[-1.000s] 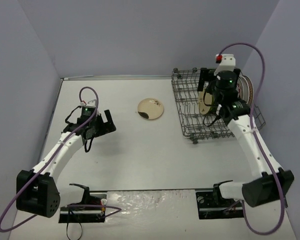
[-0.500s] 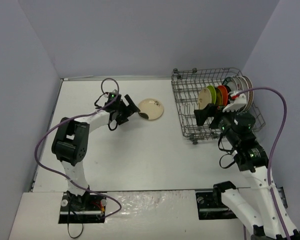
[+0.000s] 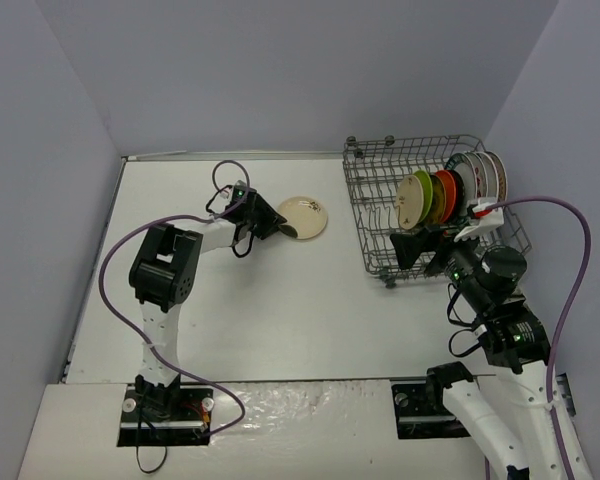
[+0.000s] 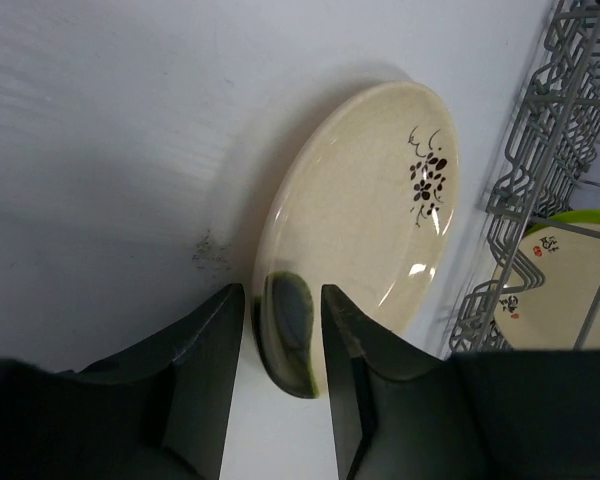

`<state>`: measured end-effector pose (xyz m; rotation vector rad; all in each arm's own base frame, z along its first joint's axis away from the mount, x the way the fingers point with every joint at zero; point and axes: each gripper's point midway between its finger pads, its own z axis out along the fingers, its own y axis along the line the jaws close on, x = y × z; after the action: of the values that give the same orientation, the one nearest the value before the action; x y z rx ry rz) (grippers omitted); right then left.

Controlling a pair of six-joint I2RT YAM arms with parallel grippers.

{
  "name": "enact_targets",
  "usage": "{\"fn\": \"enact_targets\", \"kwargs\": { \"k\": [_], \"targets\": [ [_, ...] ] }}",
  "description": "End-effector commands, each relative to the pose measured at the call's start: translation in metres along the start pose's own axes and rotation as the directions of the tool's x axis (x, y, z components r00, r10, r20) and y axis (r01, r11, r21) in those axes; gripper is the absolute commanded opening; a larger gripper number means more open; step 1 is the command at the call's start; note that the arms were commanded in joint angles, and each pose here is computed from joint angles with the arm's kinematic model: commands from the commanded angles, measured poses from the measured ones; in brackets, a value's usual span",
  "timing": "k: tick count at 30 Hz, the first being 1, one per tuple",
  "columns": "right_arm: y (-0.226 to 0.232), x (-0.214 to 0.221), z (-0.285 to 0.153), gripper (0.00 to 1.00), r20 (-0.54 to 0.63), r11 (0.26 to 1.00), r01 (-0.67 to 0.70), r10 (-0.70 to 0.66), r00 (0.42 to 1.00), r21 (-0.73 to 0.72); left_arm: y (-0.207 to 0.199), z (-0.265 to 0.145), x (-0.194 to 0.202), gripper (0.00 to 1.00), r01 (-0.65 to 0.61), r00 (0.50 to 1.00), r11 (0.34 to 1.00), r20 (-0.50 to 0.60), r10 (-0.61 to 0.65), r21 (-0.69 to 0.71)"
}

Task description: Load the plates into the dish rack

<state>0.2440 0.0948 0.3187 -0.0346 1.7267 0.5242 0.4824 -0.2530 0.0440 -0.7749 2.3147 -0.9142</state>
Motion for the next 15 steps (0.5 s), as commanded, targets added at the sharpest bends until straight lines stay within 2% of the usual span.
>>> {"fn": "enact_targets", "kwargs": {
  "k": [1,6,8,15],
  "targets": [
    [0.008,-0.017,0.001,1.0,0.042,0.999,0.028,-0.027,0.999,-0.033,-0.005,0.01,0.002,0.25,-0.002,0.999,1.0,0.034,0.003,-0.024],
    [0.007,-0.01,0.002,1.0,0.02,0.999,0.026,-0.025,0.999,-0.036,0.01,0.011,0.003,0.0,0.01,0.999,0.997,0.054,-0.007,-0.073],
    [0.006,-0.006,0.003,1.0,0.008,0.999,0.024,-0.024,1.0,-0.03,0.015,0.006,0.004,0.0,-0.005,0.998,0.996,0.055,0.01,-0.087],
    [0.011,-0.001,0.018,1.0,-0.056,0.998,-0.026,0.023,0.998,-0.054,-0.009,-0.039,0.001,0.0,-0.102,0.992,0.994,0.072,0.104,-0.025]
  ]
}}
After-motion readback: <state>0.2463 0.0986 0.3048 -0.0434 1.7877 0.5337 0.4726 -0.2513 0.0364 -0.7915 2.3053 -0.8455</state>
